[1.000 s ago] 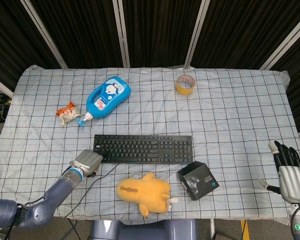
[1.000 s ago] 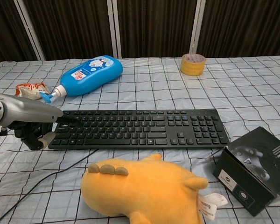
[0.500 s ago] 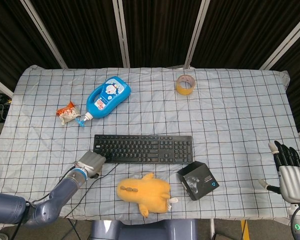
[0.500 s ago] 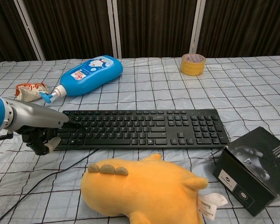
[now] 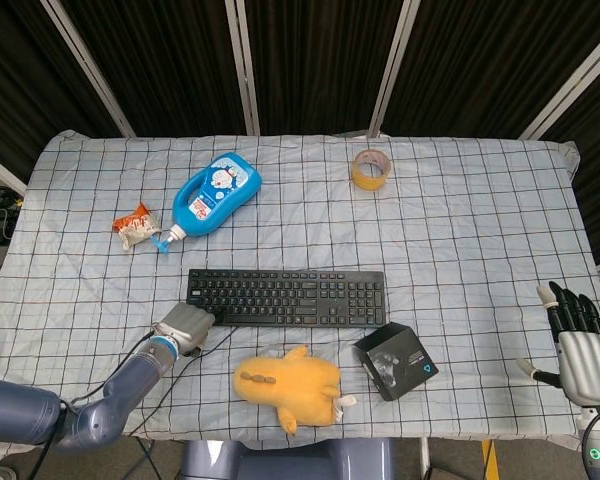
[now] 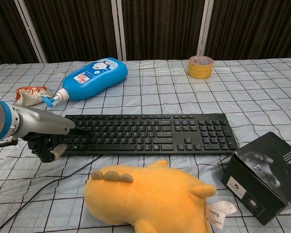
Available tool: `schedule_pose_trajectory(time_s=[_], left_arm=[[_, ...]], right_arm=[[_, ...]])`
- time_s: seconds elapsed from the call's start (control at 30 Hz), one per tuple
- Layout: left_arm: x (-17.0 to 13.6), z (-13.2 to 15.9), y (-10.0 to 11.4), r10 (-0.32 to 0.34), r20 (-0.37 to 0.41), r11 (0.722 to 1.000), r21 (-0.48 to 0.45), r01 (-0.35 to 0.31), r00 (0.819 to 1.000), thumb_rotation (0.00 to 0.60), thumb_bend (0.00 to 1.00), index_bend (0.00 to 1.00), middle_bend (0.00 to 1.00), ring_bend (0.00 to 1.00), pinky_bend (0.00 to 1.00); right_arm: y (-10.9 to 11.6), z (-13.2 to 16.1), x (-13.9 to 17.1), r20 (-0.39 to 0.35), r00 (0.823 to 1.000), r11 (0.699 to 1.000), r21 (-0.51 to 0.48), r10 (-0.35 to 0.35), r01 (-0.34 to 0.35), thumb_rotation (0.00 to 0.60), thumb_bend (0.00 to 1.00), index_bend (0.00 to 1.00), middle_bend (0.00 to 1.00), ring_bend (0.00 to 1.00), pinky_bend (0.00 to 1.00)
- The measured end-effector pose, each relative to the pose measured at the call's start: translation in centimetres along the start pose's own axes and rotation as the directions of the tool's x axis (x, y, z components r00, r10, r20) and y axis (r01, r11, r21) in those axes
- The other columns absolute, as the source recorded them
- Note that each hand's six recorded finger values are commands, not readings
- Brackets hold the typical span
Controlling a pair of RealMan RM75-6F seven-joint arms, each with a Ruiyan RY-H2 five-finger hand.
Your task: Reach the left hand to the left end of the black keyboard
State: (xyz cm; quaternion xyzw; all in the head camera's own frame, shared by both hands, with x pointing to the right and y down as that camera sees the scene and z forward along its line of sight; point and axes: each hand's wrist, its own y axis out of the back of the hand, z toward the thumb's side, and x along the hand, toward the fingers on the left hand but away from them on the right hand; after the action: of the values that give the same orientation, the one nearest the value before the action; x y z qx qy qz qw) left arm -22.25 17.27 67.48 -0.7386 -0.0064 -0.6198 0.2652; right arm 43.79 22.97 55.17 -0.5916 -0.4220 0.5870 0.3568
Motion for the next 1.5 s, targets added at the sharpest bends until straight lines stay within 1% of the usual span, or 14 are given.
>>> schedule_pose_trajectory(time_s=[0.4,0.63,0.87,1.03,1.13,1.17,1.2,1.23,1.3,1.33,1.37,1.4,1.47,1.5], left_arm=[[0.6,0.5,-0.6,-0.027,0.002,1.0,0.004,0.027,1.0,0.6,0.79,0.06,0.84,0.71,0.52],[0.6,0.6,-0.7,-0.03,0.002,1.0,0.002,0.03,1.0,0.6,0.79,0.07,0.84,0.71,0.52],[0.5,0.5,-0.4,-0.017,0.004,1.0,-0.01,0.017,1.0,0.6,0.8,0.07,0.84,0.71,0.52],[0.2,0.3,0.5,0.017,-0.004,1.0,-0.024,-0.017,1.0,0.6,0.8,0.07,0.8,0.68,0.49],[-0.4,0.2,1.5,0.063,-0.005,0.996,-0.057,-0.063,0.998,0.6,0.79,0.07,0.68,0.57,0.41],[-0.7,0.1,1.8,0.079,-0.003,0.995,-0.065,-0.079,0.997,0.6,0.77,0.06,0.6,0.49,0.36],[-1.1,0.0,2.2,0.102,-0.001,0.992,-0.074,-0.102,0.995,0.6,0.73,0.04,0.48,0.4,0.32],[-1.5,-0.2,2.4,0.122,-0.001,0.989,-0.079,-0.122,0.993,0.6,0.71,0.03,0.42,0.35,0.29],[-2.5,-0.8,3.1,0.178,-0.003,0.981,-0.08,-0.177,0.984,0.6,0.58,0.0,0.15,0.15,0.15],[-3.0,-1.1,3.3,0.205,-0.005,0.976,-0.077,-0.205,0.979,0.6,0.52,0.0,0.07,0.08,0.08],[-3.5,-1.5,3.6,0.233,-0.008,0.97,-0.072,-0.233,0.972,0.6,0.48,0.0,0.03,0.04,0.05],[-4.3,-2.1,3.8,0.272,-0.016,0.96,-0.066,-0.273,0.962,0.6,0.41,0.0,0.0,0.0,0.01],[-5.6,-3.2,3.8,0.329,-0.034,0.942,-0.056,-0.33,0.944,0.6,0.31,0.0,0.0,0.0,0.0],[-6.5,-4.1,3.6,0.363,-0.05,0.929,-0.051,-0.366,0.93,0.6,0.25,0.0,0.0,0.0,0.0]], right_arm=[[0.1,0.0,0.0,-0.004,1.0,1.0,-0.001,-0.004,0.004,0.6,0.06,0.02,0.0,0.0,0.0],[0.0,0.0,0.0,-0.003,1.0,1.0,-0.001,-0.004,0.004,0.6,0.06,0.02,0.0,0.0,0.0],[0.0,0.0,0.0,-0.002,1.0,1.0,0.0,-0.001,0.001,0.6,0.06,0.02,0.0,0.0,0.0],[0.0,-0.1,0.0,0.002,1.0,1.0,0.004,0.002,-0.002,0.6,0.06,0.02,0.0,0.0,0.0],[0.0,-0.1,0.0,0.002,1.0,1.0,0.006,0.003,-0.003,0.6,0.06,0.02,0.0,0.0,0.0],[0.0,-0.2,0.0,0.002,1.0,1.0,0.007,0.002,-0.002,0.6,0.06,0.02,0.0,0.0,0.0],[0.0,-0.2,0.0,0.002,1.0,1.0,0.008,0.002,-0.002,0.6,0.06,0.02,0.0,0.0,0.0],[0.0,-0.2,0.0,0.003,1.0,1.0,0.008,0.002,-0.002,0.6,0.06,0.02,0.0,0.0,0.0],[0.1,-0.2,0.0,0.002,1.0,1.0,0.01,0.0,0.0,0.6,0.06,0.02,0.0,0.0,0.0],[0.1,-0.2,0.0,0.002,1.0,1.0,0.012,0.0,0.0,0.6,0.06,0.02,0.0,0.0,0.0],[0.1,-0.2,0.0,0.003,1.0,1.0,0.013,-0.001,0.001,0.6,0.06,0.02,0.0,0.0,0.0],[0.1,-0.1,0.0,0.002,1.0,1.0,0.014,-0.001,0.001,0.6,0.06,0.02,0.0,0.0,0.0],[0.1,-0.1,0.0,0.002,1.0,1.0,0.017,-0.004,0.004,0.6,0.06,0.02,0.0,0.0,0.0],[0.1,-0.1,0.0,0.002,1.0,1.0,0.018,-0.005,0.005,0.6,0.06,0.02,0.0,0.0,0.0]])
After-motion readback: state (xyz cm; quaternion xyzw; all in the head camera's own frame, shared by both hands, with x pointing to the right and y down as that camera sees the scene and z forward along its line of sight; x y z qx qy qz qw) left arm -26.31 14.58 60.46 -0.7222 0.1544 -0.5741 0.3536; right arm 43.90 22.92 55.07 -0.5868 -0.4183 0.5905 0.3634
